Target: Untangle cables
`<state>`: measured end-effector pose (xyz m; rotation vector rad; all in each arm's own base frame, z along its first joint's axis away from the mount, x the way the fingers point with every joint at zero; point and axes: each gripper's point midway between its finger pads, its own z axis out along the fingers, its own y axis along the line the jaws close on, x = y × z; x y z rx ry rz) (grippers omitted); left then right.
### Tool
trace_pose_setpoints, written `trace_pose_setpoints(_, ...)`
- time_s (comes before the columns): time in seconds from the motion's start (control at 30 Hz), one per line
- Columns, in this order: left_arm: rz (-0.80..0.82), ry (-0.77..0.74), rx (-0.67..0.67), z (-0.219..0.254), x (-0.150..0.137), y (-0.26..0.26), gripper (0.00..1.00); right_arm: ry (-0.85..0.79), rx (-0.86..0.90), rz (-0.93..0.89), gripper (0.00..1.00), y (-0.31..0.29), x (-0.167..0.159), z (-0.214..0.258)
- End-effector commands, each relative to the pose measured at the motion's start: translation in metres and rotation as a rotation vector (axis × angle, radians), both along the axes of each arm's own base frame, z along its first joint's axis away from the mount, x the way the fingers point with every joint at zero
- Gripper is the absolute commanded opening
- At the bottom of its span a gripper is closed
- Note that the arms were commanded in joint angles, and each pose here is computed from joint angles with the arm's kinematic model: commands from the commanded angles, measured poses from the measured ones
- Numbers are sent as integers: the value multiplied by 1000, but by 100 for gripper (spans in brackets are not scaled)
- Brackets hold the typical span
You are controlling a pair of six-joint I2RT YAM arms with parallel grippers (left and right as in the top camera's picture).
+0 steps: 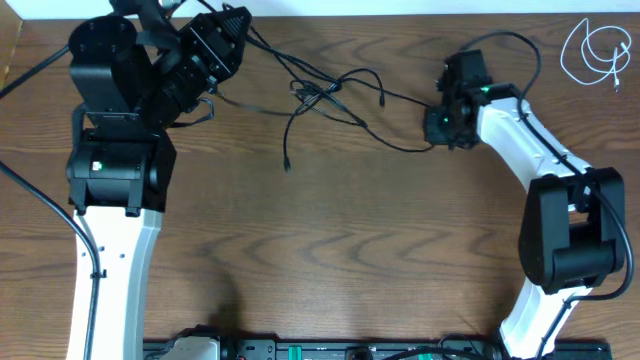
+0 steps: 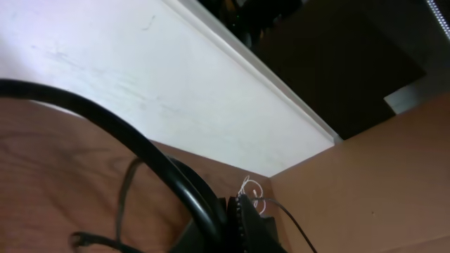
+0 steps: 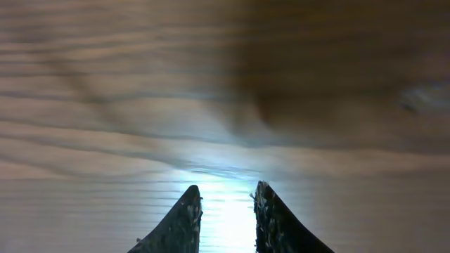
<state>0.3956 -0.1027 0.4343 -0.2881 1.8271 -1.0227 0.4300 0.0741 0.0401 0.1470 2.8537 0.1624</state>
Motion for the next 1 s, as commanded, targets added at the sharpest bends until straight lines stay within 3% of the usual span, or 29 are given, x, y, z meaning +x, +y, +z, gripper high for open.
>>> trace_pose_setpoints(0.0, 23, -64, 7, 23, -6, 8, 8, 26, -91, -109, 23, -46, -5, -8)
trace_pose_setpoints(0.13, 22, -67, 13, 23, -6, 8, 8, 35, -33, -97, 25, -50, -5, -8)
trace_pose_setpoints(0.3, 22, -67, 13, 23, -6, 8, 7, -2, 238, 217, 41, 3, -8, 6)
trace_pose_setpoints(0.43, 21, -61, 13, 21, -6, 8, 8, -43, 356, 379, 52, 29, -12, 31)
trace_pose_setpoints(0.83, 28, 16, -28, 4, 7, 7, 8, -236, 371, 539, 85, 68, -3, 142)
trace_pose_setpoints(0.97, 54, 10, -67, 10, 9, 10, 7, -228, 385, 580, 87, 85, -12, 145)
